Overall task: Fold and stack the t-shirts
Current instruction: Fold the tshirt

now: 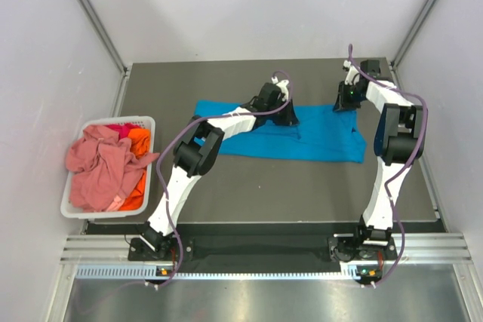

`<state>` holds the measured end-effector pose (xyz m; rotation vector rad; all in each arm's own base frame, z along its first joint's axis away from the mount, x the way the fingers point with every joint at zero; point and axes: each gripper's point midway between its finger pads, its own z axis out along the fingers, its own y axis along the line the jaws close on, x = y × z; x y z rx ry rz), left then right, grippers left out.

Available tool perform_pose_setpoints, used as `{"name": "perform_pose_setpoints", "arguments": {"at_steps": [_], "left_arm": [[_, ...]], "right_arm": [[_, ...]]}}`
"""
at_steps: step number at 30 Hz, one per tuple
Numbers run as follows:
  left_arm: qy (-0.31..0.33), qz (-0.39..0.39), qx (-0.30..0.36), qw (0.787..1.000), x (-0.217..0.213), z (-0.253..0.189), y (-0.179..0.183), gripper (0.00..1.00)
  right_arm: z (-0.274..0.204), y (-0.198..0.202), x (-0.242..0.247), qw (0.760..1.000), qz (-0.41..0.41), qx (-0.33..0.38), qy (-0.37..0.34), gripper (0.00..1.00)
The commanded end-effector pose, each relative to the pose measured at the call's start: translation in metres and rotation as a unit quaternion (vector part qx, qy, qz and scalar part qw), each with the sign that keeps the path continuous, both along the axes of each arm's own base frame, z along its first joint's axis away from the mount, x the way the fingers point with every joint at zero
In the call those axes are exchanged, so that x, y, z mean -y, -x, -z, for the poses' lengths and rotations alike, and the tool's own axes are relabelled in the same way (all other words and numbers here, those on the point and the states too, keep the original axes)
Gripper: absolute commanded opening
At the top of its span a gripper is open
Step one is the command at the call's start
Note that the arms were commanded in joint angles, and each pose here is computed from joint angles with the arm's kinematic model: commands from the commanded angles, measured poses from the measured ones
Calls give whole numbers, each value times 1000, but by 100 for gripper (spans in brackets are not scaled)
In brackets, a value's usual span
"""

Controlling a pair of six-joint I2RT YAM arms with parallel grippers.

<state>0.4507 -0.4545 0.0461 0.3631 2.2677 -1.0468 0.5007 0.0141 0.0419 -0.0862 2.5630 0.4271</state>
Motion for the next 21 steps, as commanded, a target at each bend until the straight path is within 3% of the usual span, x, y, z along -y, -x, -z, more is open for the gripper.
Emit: {"name": "perform_pose_setpoints", "arguments": {"at_steps": [1, 3, 21], "left_arm": [[31, 17, 23, 999, 16, -20, -5, 13], [36, 19, 23, 999, 18, -25, -5, 0], [36, -28, 18, 999, 5, -45, -6, 0]], "right_arm": [[-10, -10, 2, 1000, -10, 23, -6, 12], [-16, -12, 3, 999, -9, 34, -4, 1], [-45, -26, 0, 995, -19, 90, 33, 0]]}}
